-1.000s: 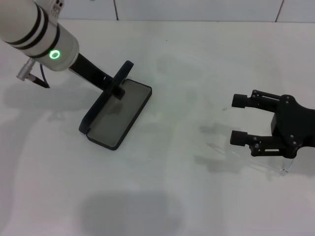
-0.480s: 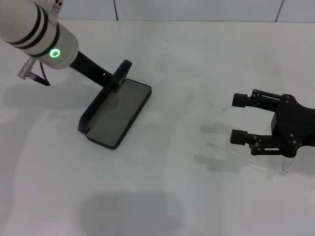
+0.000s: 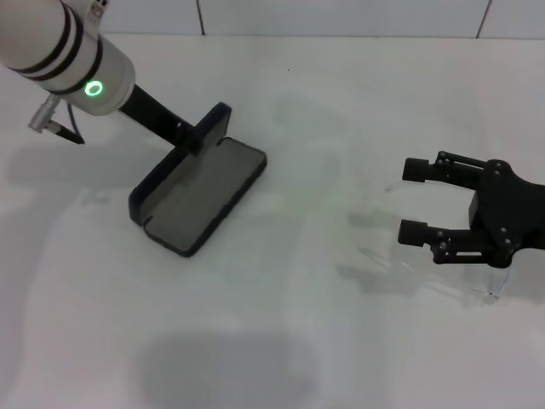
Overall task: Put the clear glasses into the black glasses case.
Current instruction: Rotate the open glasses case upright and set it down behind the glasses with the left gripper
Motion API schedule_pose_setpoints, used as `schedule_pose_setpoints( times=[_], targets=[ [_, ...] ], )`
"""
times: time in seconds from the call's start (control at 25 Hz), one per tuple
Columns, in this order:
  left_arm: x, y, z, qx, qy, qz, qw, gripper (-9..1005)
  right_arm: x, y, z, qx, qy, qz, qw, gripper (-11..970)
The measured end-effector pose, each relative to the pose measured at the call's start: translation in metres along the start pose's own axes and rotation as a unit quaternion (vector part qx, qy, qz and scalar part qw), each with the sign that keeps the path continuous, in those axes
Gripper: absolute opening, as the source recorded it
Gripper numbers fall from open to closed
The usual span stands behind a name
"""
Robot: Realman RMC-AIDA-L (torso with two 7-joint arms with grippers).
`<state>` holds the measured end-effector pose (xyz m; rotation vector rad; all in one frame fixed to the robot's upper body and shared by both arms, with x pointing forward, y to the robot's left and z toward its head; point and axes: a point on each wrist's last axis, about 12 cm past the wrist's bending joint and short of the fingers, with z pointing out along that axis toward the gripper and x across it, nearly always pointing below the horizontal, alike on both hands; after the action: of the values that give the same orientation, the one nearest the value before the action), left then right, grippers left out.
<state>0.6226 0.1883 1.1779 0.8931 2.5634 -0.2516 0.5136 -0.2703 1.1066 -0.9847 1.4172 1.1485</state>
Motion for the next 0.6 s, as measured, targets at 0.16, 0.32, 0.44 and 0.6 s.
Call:
schedule_pose_setpoints(
  times=[0.16, 0.32, 0.44, 0.6],
  targets=[
    [-0.003, -0.006, -0.008, 0.016, -0.010, 0.023, 1.000, 222, 0.000, 0.000, 0.000, 0.000, 0.000, 0.000, 1.000, 853],
    [-0.006, -0.014, -0.013, 0.035, -0.013, 0.052, 0.998, 217, -0.001, 0.000, -0.001, 0.003, -0.005, -0.003, 1.000, 853],
    [-0.009, -0.023, -0.014, 0.038, -0.013, 0.095, 0.995, 216, -0.001, 0.000, -0.003, 0.010, -0.013, -0.009, 1.000, 853],
    [-0.009, -0.044, -0.010, 0.034, -0.002, 0.186, 0.982, 215, -0.002, 0.001, -0.008, 0.021, -0.025, -0.014, 0.999, 852]
  ],
)
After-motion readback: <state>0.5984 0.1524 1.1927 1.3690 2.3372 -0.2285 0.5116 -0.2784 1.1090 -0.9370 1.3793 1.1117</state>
